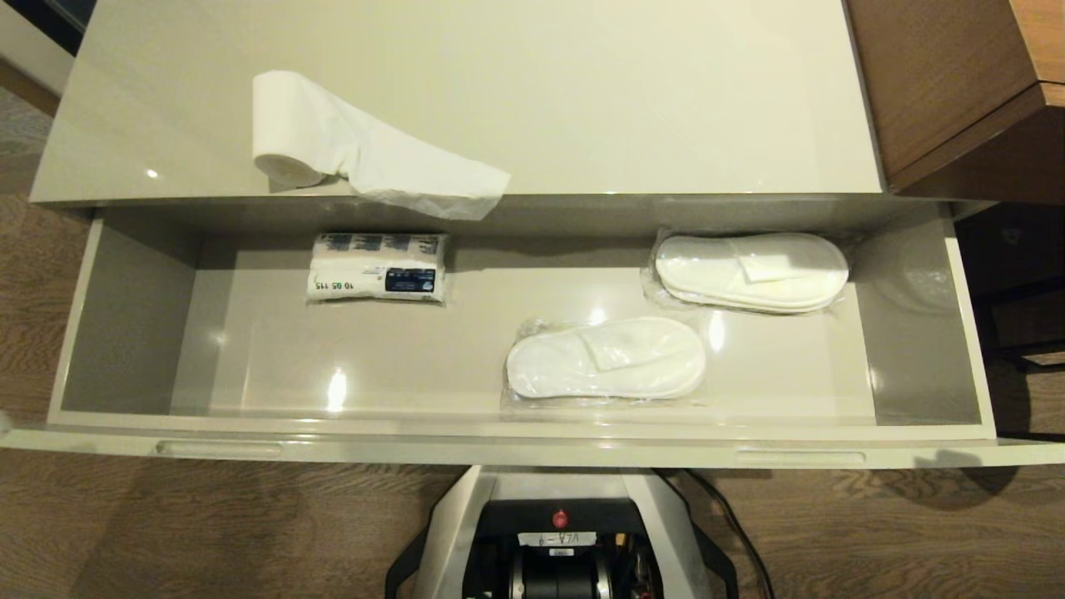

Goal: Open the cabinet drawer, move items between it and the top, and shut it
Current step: Open the drawer, then pick up the roll paper on the table

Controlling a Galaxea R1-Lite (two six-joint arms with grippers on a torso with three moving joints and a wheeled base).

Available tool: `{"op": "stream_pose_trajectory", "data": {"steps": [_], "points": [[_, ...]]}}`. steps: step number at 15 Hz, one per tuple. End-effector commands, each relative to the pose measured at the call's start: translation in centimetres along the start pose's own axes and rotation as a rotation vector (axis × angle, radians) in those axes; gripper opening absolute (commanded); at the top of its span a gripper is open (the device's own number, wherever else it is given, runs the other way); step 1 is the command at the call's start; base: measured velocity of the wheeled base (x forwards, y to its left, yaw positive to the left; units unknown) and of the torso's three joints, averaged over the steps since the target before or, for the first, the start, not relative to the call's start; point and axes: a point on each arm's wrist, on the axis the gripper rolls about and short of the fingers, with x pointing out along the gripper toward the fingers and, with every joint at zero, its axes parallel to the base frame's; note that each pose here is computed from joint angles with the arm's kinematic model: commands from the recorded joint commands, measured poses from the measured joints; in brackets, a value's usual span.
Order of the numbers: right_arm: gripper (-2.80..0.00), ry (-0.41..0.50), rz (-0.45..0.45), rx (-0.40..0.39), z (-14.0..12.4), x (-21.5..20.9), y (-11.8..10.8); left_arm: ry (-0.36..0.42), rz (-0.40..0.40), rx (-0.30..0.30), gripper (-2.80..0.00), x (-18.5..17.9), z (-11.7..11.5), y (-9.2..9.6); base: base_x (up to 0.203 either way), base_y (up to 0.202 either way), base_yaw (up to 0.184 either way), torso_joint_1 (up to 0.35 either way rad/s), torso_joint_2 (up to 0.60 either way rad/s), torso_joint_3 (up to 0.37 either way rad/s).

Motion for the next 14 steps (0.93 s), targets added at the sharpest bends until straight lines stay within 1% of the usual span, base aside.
{"op": "stream_pose_trajectory", "data": {"steps": [1, 3, 4, 5, 7, 8, 9, 11, 12, 13, 14], "points": [[-2.80, -0.066, -0.031, 0.037, -1.4, -3.3, -2.1, -0.016, 0.028, -0.009, -2.80, -5.3, 0.0, 0.2, 0.000, 0.000, 0.000, 0.000, 0.00, 0.000], [-2.80, -0.107, -0.092, 0.067, -2.4, -4.4, -2.8, -0.051, 0.066, -0.012, -2.80, -6.4, -0.2, 0.1, 0.000, 0.000, 0.000, 0.000, 0.00, 0.000], [-2.80, -0.100, -0.114, 0.069, -3.2, -5.0, -3.2, -0.057, 0.084, -0.010, -2.80, -7.0, -0.3, 0.1, 0.000, 0.000, 0.000, 0.000, 0.00, 0.000], [-2.80, -0.096, -0.132, 0.071, -3.5, -5.5, -3.4, -0.062, 0.093, -0.011, -2.80, -7.4, -0.2, 0.0, 0.000, 0.000, 0.000, 0.000, 0.00, 0.000], [-2.80, -0.114, -0.195, 0.103, -3.3, -6.3, -3.3, -0.075, 0.125, -0.009, -2.80, -8.4, 0.1, -0.3, 0.000, 0.000, 0.000, 0.000, 0.00, 0.000], [-2.80, -0.118, -0.228, 0.119, -3.5, -6.5, -3.1, -0.113, 0.178, -0.009, -2.80, -8.9, 0.2, -0.5, 0.000, 0.000, 0.000, 0.000, 0.00, 0.000], [-2.80, -0.123, -0.276, 0.140, -4.0, -6.8, -2.8, -0.134, 0.192, -0.006, -2.80, -9.5, -0.3, -0.4, 0.000, 0.000, 0.000, 0.000, 0.00, 0.000], [-2.80, -0.154, -0.284, 0.145, -6.1, -7.9, -3.3, -0.148, 0.197, 0.007, -2.80, -10.7, -1.9, 0.2, 0.000, 0.000, 0.000, 0.000, 0.00, 0.000], [-2.80, -0.140, -0.284, 0.134, -7.3, -8.2, -3.5, -0.145, 0.197, 0.013, -2.80, -11.4, -2.9, 0.5, 0.000, 0.000, 0.000, 0.000, 0.00, 0.000], [-2.80, -0.124, -0.277, 0.123, -7.7, -8.2, -3.6, -0.134, 0.200, 0.019, -2.80, -11.7, -3.6, 0.8, 0.000, 0.000, 0.000, 0.000, 0.00, 0.000], [-2.80, -0.126, -0.262, 0.124, -7.6, -8.3, -3.6, -0.139, 0.191, 0.027, -2.80, -11.9, -3.4, 0.7, 0.000, 0.000, 0.000, 0.000, 0.00, 0.000]]}}
